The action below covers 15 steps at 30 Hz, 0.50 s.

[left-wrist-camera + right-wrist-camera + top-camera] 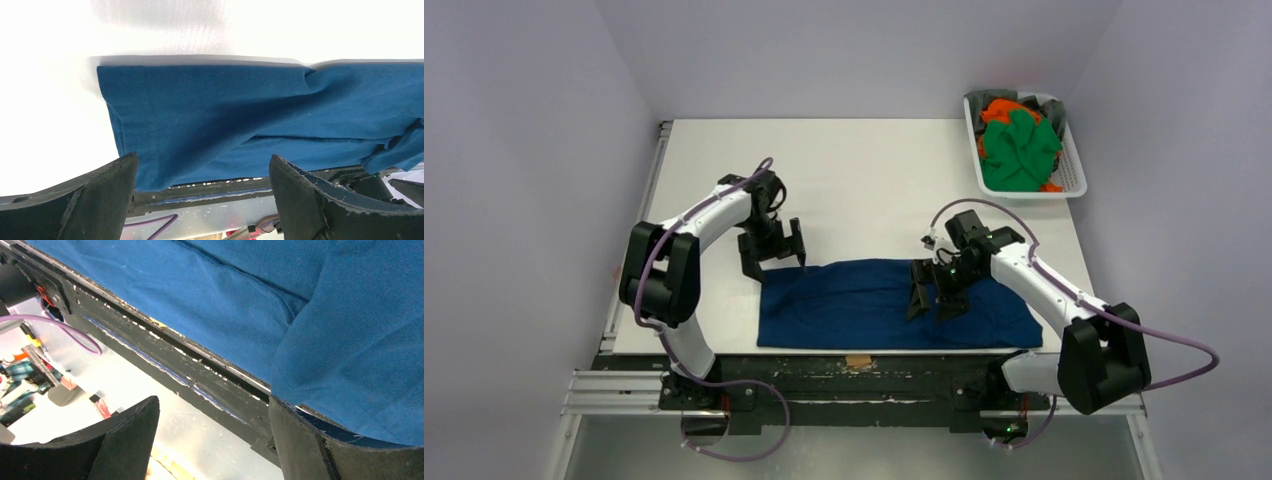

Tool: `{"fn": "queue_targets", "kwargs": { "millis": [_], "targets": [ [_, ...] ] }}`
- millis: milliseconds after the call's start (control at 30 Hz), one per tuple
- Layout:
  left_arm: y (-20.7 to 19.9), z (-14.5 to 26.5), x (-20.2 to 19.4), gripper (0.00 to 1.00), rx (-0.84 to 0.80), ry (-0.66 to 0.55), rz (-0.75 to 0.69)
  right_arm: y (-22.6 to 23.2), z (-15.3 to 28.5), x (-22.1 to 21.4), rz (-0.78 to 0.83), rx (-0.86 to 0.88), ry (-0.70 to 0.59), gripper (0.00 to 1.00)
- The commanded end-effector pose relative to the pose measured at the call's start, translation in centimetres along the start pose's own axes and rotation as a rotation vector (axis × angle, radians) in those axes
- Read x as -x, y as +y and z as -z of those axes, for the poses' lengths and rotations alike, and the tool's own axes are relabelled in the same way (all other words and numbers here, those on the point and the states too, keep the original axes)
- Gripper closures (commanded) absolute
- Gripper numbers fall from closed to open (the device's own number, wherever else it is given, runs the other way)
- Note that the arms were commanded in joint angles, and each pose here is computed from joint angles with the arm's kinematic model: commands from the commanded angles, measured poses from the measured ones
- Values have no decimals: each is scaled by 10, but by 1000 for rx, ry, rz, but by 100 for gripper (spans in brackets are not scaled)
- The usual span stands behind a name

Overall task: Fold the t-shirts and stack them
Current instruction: Fold the other side of the tshirt into a rectangle

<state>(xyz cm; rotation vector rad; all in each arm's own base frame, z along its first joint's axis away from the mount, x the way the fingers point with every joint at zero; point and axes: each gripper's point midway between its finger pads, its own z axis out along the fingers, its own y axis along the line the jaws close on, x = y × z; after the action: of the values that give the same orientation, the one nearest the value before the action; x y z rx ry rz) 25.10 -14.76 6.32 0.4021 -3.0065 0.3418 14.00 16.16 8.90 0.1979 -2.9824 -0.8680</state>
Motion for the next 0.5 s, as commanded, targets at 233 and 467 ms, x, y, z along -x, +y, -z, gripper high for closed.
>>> {"fn": "queue_targets", "kwargs": {
  "millis": [233, 467],
  "targets": [
    [-7, 13, 8, 0, -16, -25, -40, -45, 23, 84, -109, -327, -379, 18],
    [-10, -4, -2, 0, -72, 14, -31, -104, 7, 105, -378, -399, -412, 17]
  ]
}}
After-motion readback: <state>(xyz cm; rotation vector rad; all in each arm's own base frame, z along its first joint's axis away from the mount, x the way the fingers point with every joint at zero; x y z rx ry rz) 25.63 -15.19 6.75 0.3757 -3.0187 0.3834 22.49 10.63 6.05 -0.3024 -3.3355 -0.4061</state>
